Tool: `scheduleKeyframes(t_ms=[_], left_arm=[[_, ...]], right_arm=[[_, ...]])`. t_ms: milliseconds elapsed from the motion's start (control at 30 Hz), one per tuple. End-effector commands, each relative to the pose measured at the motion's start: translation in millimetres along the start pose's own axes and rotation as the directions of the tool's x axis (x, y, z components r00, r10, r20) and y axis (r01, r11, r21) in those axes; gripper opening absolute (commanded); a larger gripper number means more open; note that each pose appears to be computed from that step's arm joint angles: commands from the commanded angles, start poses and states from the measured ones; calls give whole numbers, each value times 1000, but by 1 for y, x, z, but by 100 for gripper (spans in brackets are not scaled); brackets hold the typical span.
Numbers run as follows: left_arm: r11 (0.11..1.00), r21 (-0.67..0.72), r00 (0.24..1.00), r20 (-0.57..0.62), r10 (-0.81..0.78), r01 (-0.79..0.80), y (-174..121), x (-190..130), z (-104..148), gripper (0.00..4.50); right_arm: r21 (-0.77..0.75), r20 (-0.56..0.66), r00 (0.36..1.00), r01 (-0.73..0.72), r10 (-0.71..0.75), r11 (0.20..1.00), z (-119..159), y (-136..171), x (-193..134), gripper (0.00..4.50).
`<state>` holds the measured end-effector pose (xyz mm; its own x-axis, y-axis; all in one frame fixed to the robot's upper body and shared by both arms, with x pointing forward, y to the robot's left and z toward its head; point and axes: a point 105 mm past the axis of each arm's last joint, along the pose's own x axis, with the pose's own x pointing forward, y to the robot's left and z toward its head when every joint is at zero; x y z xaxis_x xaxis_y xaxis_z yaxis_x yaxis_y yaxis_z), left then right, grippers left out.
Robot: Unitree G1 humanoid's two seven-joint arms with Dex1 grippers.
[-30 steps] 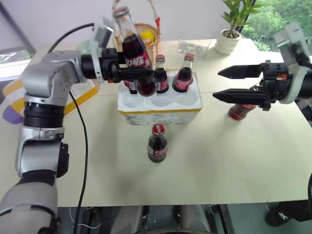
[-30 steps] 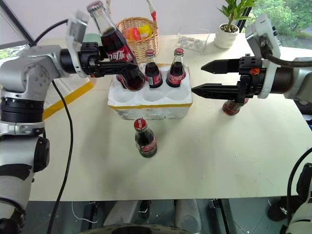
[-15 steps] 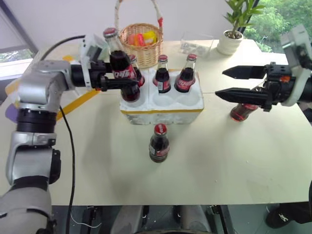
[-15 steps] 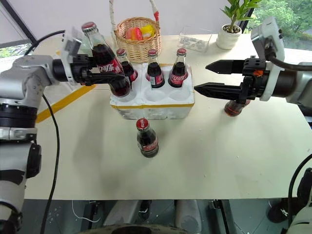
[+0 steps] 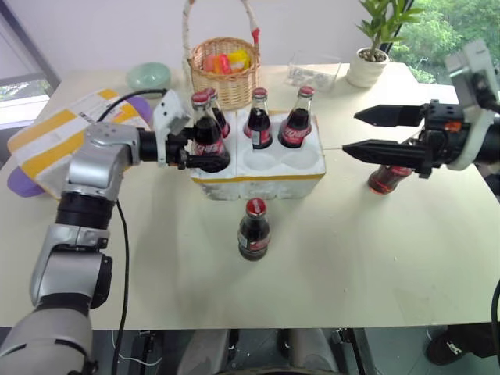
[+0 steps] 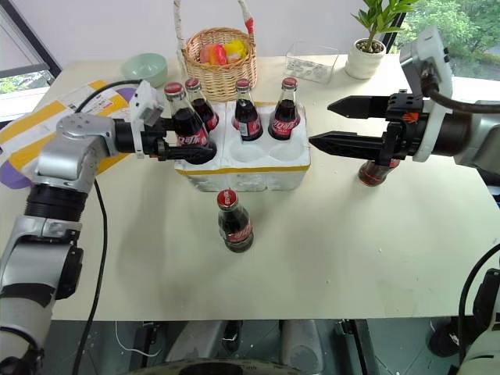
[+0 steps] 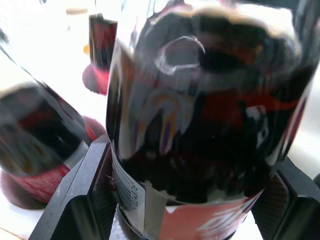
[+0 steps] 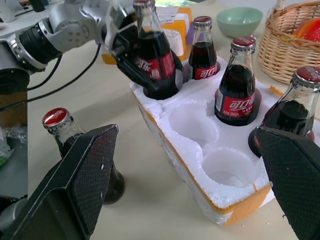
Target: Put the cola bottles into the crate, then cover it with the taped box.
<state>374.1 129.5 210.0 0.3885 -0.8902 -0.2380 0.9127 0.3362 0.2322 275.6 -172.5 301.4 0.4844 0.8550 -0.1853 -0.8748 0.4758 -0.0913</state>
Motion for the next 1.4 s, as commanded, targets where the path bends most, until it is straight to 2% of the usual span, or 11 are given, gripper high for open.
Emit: scheduleKeyframes(t_ms=[33, 100, 167, 333, 500, 600, 700, 800, 933, 1167, 1400], left_arm=[[999, 21, 999, 12, 41, -42, 4, -5, 4, 283], [999, -2, 999, 17, 42, -42, 3, -6, 2, 385], [997, -14, 997, 21, 70, -69, 4, -8, 0, 441], [995, -37, 994, 54, 94, -92, 6, -22, 10, 441], [996, -70, 986, 151, 71, -61, -4, -60, 47, 441], [996, -85, 981, 191, 21, -5, -19, -90, 71, 441], [992, -45, 984, 133, -115, 122, -49, -110, 79, 441], [980, -13, 980, -2, -201, 201, -71, -113, 63, 441], [966, 14, 960, -119, -253, 257, -90, -105, 35, 441], [963, 36, 957, -126, -259, 266, -97, -89, 17, 441], [960, 20, 954, -119, -274, 278, -99, -84, 9, 441]], right_arm=[[-51, 28, 1000, 3, -1, 999, 10, 3, -2, 450], [-51, 30, 1000, 5, -3, 999, 10, 3, -1, 450], [-50, 33, 999, 7, -5, 999, 10, 2, -1, 450], [-52, 31, 999, 10, -9, 999, 9, -1, -1, 450], [-65, 14, 1000, 20, -19, 998, 8, -5, -4, 450], [-115, -11, 1000, 20, -21, 993, 3, -6, -6, 450], [-196, -76, 997, -5, -10, 981, -13, -5, -4, 450], [-212, -113, 992, -76, 52, 974, -24, 4, -1, 450], [-201, -130, 980, -173, 149, 964, -30, 22, 2, 450], [-121, -178, 960, -239, 215, 964, -65, 48, 13, 450], [1, -92, 980, -177, 176, 984, -112, 58, 38, 450]])
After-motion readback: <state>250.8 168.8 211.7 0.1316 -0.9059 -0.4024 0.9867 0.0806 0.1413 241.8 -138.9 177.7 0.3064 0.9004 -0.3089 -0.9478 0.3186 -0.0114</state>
